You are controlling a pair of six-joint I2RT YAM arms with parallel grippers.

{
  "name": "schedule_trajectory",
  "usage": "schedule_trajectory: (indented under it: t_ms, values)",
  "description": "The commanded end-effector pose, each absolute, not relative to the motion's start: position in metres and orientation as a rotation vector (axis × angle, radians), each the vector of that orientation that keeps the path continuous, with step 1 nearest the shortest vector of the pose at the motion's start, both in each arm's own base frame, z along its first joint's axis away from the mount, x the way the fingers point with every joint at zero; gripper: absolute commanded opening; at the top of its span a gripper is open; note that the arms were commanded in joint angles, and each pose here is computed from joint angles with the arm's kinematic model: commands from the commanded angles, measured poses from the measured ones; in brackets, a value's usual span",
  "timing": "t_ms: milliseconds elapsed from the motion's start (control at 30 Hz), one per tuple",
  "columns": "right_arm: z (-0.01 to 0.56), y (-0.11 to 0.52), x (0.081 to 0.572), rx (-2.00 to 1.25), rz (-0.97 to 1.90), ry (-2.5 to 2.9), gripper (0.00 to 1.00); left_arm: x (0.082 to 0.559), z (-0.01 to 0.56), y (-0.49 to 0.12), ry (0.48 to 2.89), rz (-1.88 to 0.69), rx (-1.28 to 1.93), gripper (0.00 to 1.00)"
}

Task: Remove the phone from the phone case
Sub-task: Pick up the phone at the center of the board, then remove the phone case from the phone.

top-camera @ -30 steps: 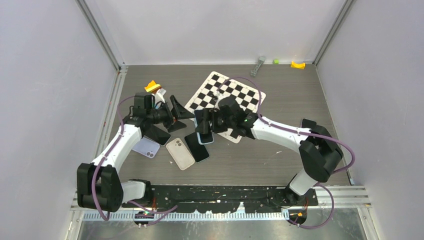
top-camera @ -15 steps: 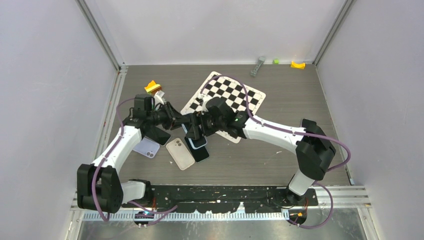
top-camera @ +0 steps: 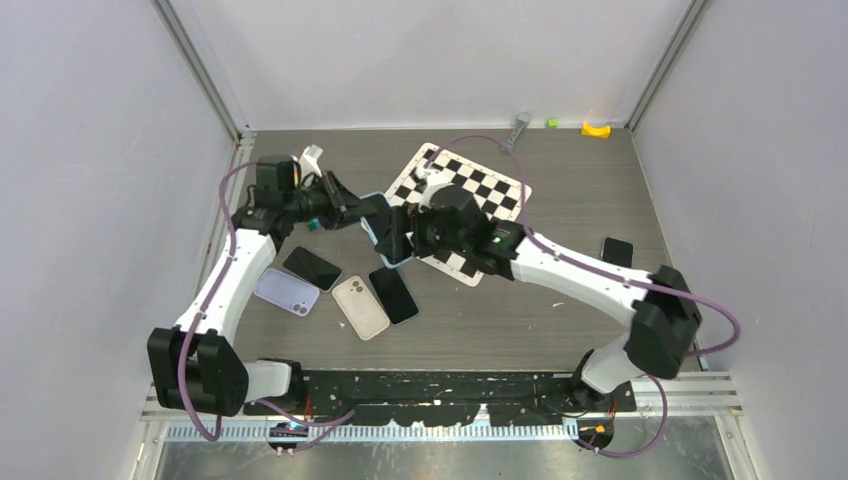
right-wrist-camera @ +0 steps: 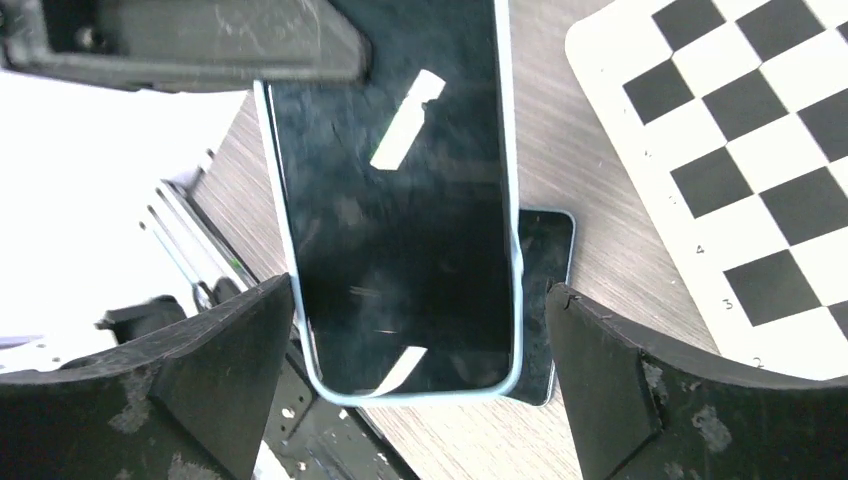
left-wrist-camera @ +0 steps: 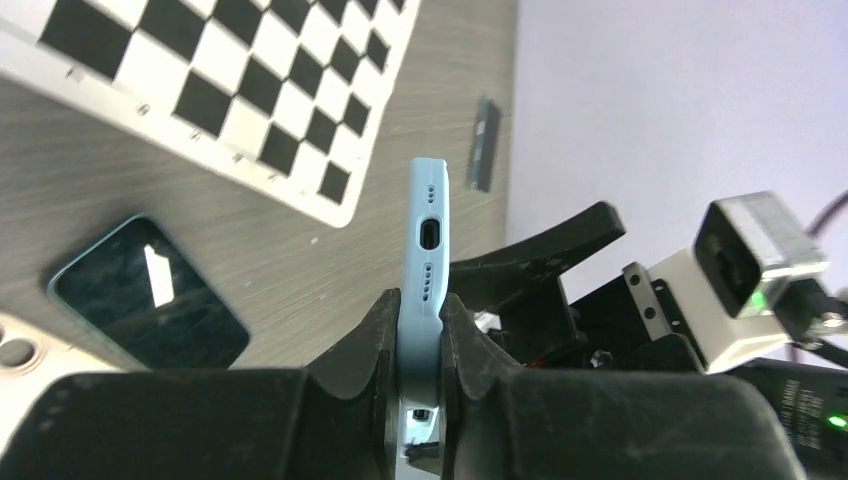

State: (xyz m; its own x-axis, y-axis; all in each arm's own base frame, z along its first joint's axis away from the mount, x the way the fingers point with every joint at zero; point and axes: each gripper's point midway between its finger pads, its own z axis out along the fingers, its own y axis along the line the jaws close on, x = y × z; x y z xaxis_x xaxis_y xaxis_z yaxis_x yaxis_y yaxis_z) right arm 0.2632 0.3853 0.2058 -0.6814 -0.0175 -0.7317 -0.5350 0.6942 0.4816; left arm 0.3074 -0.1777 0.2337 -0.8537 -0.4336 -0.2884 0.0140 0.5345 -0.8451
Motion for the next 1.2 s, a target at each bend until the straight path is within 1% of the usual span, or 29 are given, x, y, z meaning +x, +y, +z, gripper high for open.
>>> schedule_trajectory:
  t_ms: [0,33,67,100,133,167,233,300,367,400,433,533,600,633,700,867,933,967,1000,1033,1067,1133,1167]
  values:
    - [0.286,0.352,0.275,-0.210,0.973,1.935,1.00,0.318,0.323,-0.176,2.068,-1.417,-0.239,0.00]
    - [0.308,0.345,0.275,-0.166,1.023,1.869,1.00,0.320,0.337,-0.175,2.023,-1.455,-0.244,0.00]
    - [0.309,0.339,0.275,-0.145,1.040,1.854,1.00,0.322,0.352,-0.174,1.970,-1.491,-0.241,0.00]
    - [0.332,0.335,0.271,-0.109,1.100,1.786,1.00,0.323,0.365,-0.172,1.921,-1.531,-0.252,0.00]
    - [0.331,0.331,0.269,-0.100,1.125,1.778,1.00,0.323,0.379,-0.171,1.869,-1.566,-0.256,0.00]
    - [0.349,0.330,0.262,-0.093,1.195,1.722,1.00,0.323,0.392,-0.169,1.818,-1.593,-0.259,0.00]
    - [0.362,0.331,0.253,-0.096,1.276,1.683,0.99,0.322,0.413,-0.167,1.746,-1.651,-0.274,0.00]
    - [0.372,0.335,0.248,-0.103,1.339,1.664,0.96,0.318,0.429,-0.167,1.691,-1.706,-0.285,0.00]
    - [0.379,0.340,0.244,-0.099,1.392,1.664,0.87,0.314,0.442,-0.167,1.645,-1.768,-0.318,0.00]
    - [0.384,0.342,0.245,-0.085,1.415,1.660,0.80,0.312,0.448,-0.166,1.616,-1.792,-0.324,0.00]
    - [0.387,0.343,0.245,-0.080,1.429,1.654,0.75,0.311,0.450,-0.166,1.601,-1.816,-0.342,0.00]
    - [0.407,0.346,0.240,-0.081,1.512,1.568,0.71,0.307,0.459,-0.163,1.545,-1.891,-0.403,0.00]
    - [0.417,0.349,0.235,-0.119,1.549,1.525,0.76,0.308,0.460,-0.161,1.508,-1.936,-0.447,0.00]
    - [0.421,0.351,0.231,-0.147,1.567,1.512,0.84,0.307,0.461,-0.160,1.492,-1.957,-0.463,0.00]
    - [0.431,0.353,0.225,-0.192,1.595,1.461,0.91,0.308,0.460,-0.158,1.467,-1.990,-0.501,0.00]
    - [0.444,0.357,0.227,-0.196,1.610,1.437,0.93,0.307,0.457,-0.156,1.455,-2.011,-0.524,0.00]
    - [0.445,0.361,0.231,-0.195,1.601,1.460,0.89,0.306,0.458,-0.156,1.451,-2.014,-0.524,0.00]
    - [0.447,0.363,0.233,-0.195,1.601,1.461,0.83,0.306,0.457,-0.156,1.452,-2.018,-0.530,0.00]
    - [0.446,0.365,0.235,-0.193,1.598,1.470,0.80,0.306,0.458,-0.156,1.448,-2.023,-0.532,0.00]
    - [0.448,0.366,0.236,-0.193,1.599,1.470,0.73,0.305,0.458,-0.156,1.445,-2.027,-0.534,0.00]
    - [0.449,0.367,0.237,-0.189,1.599,1.470,0.70,0.305,0.458,-0.156,1.442,-2.032,-0.538,0.00]
    - [0.450,0.368,0.240,-0.181,1.599,1.463,0.59,0.305,0.458,-0.155,1.438,-2.039,-0.541,0.00]
    - [0.451,0.368,0.241,-0.177,1.600,1.458,0.57,0.304,0.457,-0.155,1.439,-2.042,-0.542,0.00]
